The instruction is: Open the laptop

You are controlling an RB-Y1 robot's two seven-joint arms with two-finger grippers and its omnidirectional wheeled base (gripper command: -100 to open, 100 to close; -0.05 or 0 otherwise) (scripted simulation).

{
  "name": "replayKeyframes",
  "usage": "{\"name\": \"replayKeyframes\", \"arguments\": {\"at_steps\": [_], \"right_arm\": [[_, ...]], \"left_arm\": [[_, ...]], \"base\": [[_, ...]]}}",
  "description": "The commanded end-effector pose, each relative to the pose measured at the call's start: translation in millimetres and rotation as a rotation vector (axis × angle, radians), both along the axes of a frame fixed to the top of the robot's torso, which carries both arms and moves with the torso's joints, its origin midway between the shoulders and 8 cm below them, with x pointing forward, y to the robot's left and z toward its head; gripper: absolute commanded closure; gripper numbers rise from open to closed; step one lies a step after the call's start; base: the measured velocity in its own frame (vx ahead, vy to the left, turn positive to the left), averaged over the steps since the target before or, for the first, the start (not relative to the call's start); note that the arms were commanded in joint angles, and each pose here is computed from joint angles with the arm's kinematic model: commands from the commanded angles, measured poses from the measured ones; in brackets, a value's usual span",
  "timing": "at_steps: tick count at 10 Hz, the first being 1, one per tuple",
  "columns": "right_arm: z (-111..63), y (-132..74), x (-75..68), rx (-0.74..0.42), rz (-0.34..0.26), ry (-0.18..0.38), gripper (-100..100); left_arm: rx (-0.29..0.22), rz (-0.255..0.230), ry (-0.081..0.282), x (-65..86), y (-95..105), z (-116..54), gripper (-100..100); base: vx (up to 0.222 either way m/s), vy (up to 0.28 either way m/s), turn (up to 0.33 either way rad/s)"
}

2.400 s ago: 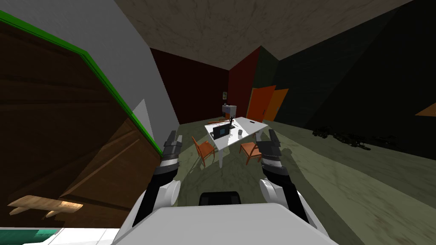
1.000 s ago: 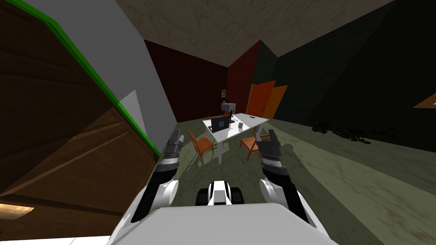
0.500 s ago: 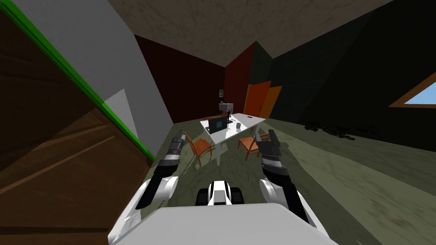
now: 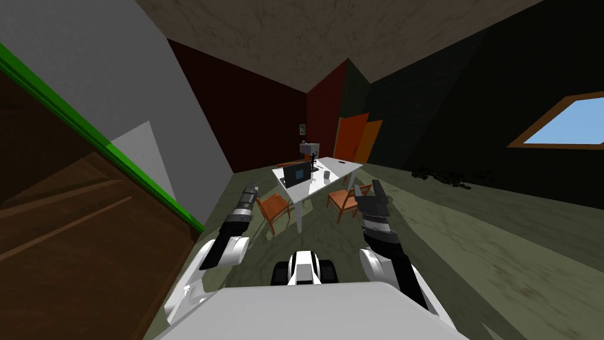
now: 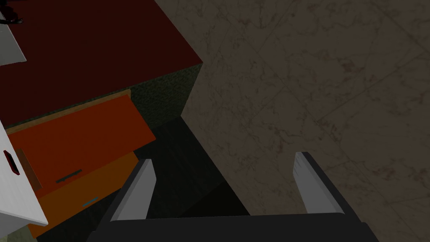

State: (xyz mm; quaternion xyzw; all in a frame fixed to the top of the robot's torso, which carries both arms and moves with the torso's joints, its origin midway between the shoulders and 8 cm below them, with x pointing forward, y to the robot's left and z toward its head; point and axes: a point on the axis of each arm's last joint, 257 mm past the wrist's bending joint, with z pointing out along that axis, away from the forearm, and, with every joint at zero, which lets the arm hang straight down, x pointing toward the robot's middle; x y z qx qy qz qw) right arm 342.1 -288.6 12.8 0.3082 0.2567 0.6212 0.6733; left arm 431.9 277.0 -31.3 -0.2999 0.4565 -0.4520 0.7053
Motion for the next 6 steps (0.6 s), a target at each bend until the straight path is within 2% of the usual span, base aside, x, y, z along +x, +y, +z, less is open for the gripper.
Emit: {"name": "replayKeyframes", "arguments": {"at_steps": [1,6], "right_arm": [[0.0,0.0,0.0,0.000,0.000,0.000,0],[0.0,0.0,0.0,0.000,0.000,0.000,0]], "left_arm": [[0.004,0.027,0.049,14.0,5.4,-8.8,-100],[0.015,0.071,0.128,36.0,15.5,-21.6,-100]], "base": [[0.062,-0.009,-0.090],[0.055,-0.013,-0.079]]}}
